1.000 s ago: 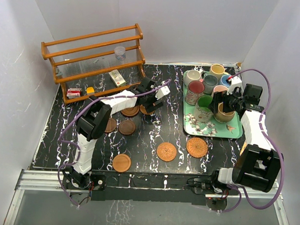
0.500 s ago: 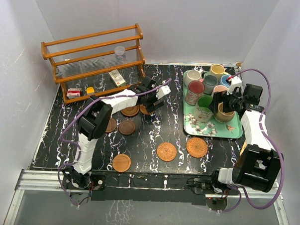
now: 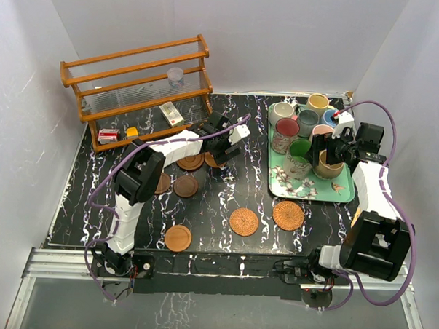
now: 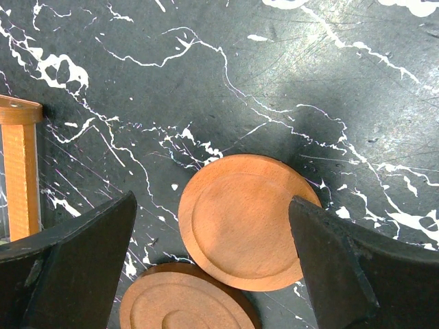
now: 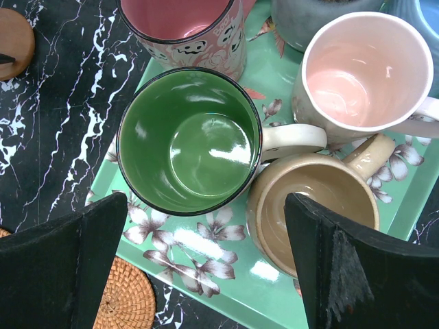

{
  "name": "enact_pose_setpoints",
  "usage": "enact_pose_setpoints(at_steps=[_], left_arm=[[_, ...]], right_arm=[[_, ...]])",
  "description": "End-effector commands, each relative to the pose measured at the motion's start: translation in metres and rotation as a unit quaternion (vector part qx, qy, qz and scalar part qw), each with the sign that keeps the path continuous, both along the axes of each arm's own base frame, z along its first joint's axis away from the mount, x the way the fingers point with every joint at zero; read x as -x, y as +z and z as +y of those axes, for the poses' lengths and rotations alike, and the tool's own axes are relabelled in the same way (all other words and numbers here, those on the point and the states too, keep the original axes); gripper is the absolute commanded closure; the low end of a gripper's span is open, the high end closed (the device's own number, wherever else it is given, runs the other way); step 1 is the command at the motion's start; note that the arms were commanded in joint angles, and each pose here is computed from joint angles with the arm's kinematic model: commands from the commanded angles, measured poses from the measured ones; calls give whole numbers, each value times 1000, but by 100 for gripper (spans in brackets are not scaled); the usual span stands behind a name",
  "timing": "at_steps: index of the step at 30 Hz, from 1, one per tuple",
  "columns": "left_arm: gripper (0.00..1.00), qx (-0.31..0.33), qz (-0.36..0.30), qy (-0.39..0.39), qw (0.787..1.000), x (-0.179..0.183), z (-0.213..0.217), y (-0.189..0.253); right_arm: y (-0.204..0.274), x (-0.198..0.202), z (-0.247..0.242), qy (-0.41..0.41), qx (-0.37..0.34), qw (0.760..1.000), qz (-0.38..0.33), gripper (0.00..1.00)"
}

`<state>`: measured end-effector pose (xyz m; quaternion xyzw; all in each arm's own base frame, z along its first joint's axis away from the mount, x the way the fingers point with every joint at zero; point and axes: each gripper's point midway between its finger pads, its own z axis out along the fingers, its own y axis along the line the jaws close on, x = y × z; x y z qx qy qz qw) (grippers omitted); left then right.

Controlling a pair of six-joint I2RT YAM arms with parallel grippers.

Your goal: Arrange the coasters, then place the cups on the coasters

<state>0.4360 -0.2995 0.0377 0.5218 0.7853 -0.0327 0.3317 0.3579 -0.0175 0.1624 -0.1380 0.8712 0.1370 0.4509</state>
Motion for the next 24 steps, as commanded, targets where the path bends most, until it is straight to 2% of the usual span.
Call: enact_pose_setpoints(at_steps=[1,14,24], left_arm=[[7,-36,96,-19,995,46,1,-49],[7,-24,98,-19,995,46,-7,-44],[7,-43,83,-11,996,41,-1,-48]], right_arm=[[7,-6,-3,1,8,1000,-21,2],[7,-6,-3,1,7,1000,-20,2],[7,-6,-4,1,8,1000,-21,1]])
